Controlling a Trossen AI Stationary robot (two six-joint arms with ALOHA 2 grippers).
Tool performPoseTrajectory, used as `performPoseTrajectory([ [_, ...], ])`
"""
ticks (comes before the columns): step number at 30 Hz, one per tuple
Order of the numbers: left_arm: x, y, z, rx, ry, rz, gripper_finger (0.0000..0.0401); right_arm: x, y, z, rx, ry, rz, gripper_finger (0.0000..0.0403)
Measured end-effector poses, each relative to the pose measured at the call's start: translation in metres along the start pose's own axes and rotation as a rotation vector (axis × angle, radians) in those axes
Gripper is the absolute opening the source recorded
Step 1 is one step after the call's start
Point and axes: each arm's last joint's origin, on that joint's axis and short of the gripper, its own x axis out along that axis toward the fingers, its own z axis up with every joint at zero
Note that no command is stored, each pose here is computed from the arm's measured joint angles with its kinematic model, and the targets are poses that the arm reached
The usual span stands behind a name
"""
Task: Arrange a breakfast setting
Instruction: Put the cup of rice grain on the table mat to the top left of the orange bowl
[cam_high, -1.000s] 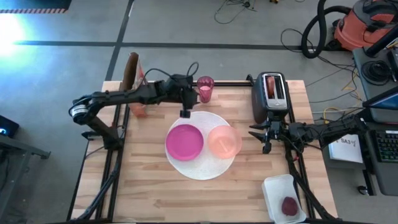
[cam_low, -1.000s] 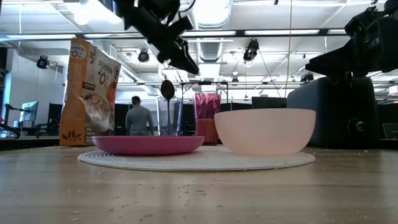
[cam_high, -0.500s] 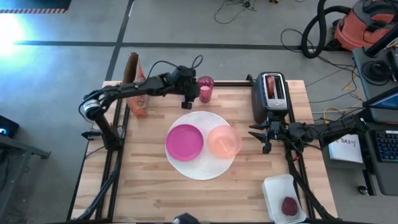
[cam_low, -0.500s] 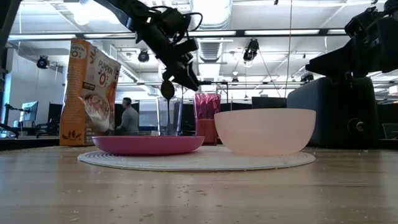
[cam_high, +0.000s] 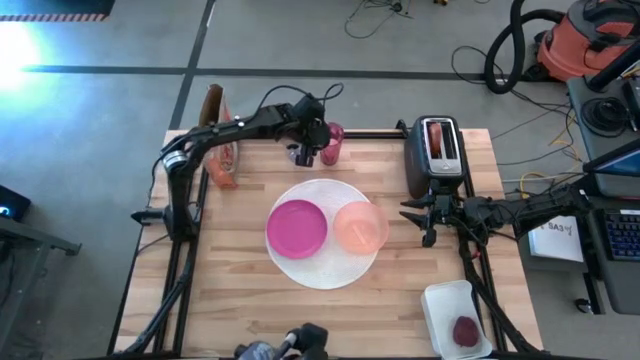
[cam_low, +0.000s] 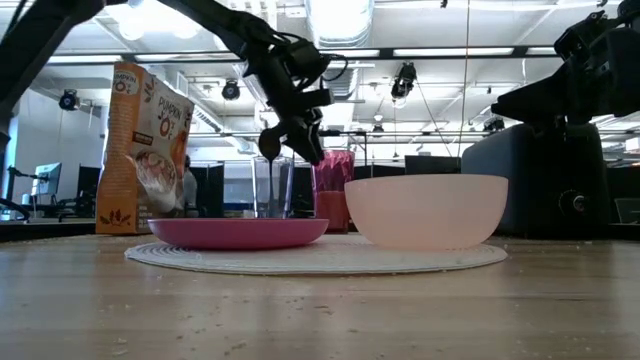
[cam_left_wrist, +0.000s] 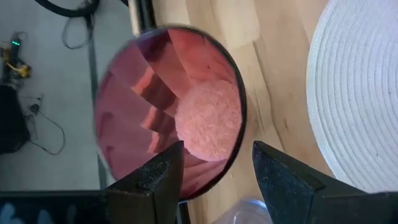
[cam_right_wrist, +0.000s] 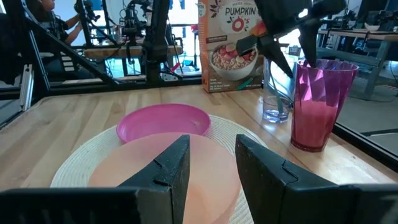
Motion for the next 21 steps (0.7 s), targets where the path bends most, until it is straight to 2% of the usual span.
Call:
performPoseTrajectory([
  [5, 0.0033, 0.0039, 0.0033, 0.026, 0.023, -0.043, 0.0170, 0.0000, 0.0000, 0.0000, 0.000, 0.000, 0.000, 0.0118],
  [9, 0.0055, 0.0034, 0.0031, 0.059, 0.043, -0.077, 0.0148, 0.0000, 0.0000, 0.0000, 0.000, 0.000, 0.000, 0.0118],
  [13, 0.0054, 0.0027, 0.0035, 0.092, 0.031, -0.090, 0.0107, 0.0000, 0.0000, 0.0000, 0.000, 0.000, 0.000, 0.0118],
  [19, 0.0054, 0.0021, 0.0039, 0.141, 0.021, -0.100, 0.0022, 0.0000, 0.0000, 0.0000, 0.000, 0.000, 0.000, 0.0118],
  [21, 0.0055, 0.0011, 0.0031, 0.150, 0.025, -0.113, 0.0007, 0.0000, 0.0000, 0.0000, 0.000, 0.000, 0.000, 0.0118],
])
